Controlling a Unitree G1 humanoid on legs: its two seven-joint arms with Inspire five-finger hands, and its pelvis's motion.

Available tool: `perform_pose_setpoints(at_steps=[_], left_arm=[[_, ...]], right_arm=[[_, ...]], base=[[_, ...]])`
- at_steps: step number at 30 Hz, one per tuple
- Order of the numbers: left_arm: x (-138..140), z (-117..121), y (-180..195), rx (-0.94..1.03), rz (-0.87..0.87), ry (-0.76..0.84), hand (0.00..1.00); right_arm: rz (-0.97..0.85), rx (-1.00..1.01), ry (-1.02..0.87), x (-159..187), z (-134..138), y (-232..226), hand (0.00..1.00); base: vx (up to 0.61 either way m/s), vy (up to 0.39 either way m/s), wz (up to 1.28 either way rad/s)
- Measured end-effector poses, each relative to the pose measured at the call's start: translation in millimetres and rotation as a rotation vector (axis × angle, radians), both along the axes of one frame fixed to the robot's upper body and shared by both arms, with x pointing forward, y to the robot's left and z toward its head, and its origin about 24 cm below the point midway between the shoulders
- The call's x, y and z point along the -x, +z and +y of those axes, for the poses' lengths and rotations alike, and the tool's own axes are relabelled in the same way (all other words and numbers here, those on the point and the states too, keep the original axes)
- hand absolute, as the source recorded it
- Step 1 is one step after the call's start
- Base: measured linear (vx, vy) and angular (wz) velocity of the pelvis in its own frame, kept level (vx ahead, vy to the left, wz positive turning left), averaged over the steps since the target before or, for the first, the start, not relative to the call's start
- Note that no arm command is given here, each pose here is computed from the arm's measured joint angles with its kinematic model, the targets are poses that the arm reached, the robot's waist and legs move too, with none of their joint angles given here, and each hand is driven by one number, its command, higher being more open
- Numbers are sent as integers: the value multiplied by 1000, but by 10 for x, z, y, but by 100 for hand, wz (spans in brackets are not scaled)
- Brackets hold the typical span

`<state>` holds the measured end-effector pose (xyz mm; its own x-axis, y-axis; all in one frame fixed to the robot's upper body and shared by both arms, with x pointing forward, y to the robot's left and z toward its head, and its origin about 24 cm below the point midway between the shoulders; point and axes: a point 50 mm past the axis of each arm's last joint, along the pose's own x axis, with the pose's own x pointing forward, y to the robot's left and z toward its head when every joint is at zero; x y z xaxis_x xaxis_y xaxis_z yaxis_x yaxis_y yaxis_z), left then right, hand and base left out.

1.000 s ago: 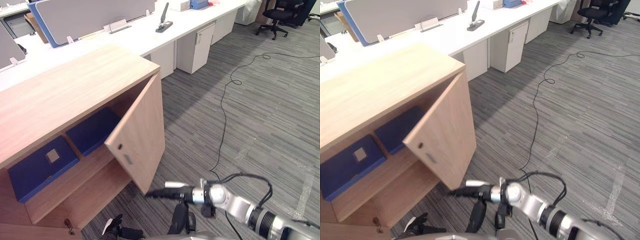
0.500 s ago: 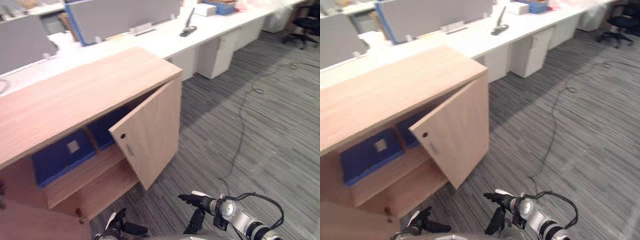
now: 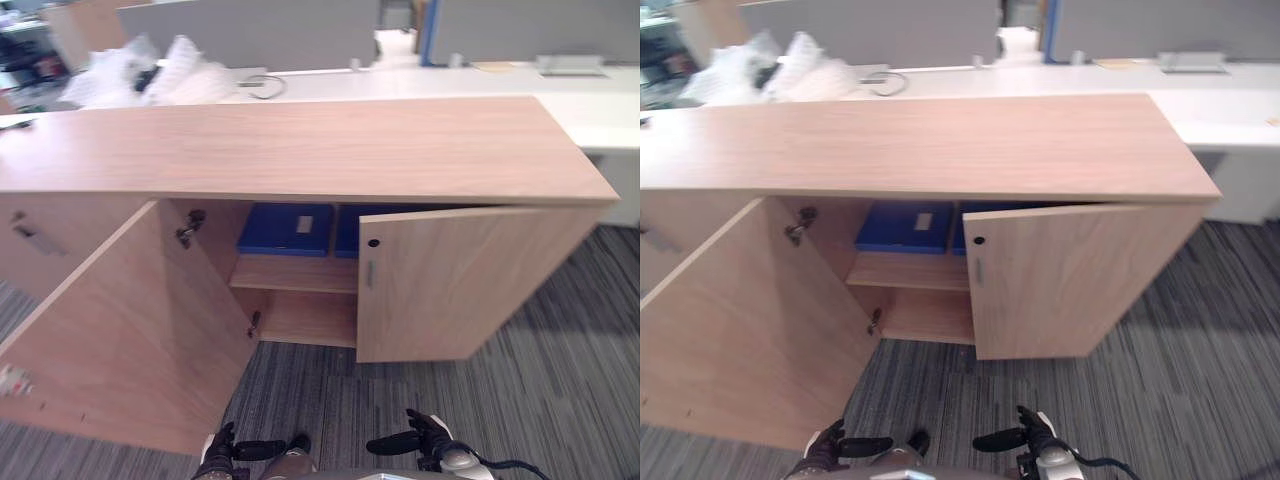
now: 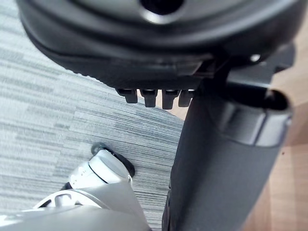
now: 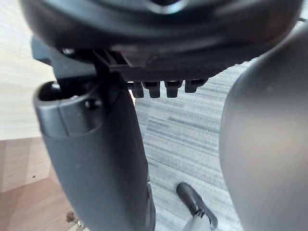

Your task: Walk over to the cabinet, pick up the folder, carry it to the office cabinet, place the folder inside the office cabinet, then close the office cabinet door

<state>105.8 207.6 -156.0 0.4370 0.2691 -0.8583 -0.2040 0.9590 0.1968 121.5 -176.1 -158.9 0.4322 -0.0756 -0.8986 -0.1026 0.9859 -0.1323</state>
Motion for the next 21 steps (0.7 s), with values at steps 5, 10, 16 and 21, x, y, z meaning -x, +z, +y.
perform_pose_setpoints(at_steps=[5, 10, 16, 21], left_arm=[[-67, -96, 27, 89, -75, 162, 100], [-70, 39, 57, 118, -132, 353, 100], [-31, 5, -1, 121, -74, 289, 100], [91, -46, -72, 119, 12, 220, 100]], right_arm=[[36, -23, -74, 131, 8, -45, 100], [44, -79, -284, 241, -13, -74, 100], [42, -127, -644, 398, -224, -95, 100], [65, -179, -784, 489, -235, -126, 100]], base=[[15, -113, 67], [8, -36, 56], [78, 108, 95], [25, 14, 98]])
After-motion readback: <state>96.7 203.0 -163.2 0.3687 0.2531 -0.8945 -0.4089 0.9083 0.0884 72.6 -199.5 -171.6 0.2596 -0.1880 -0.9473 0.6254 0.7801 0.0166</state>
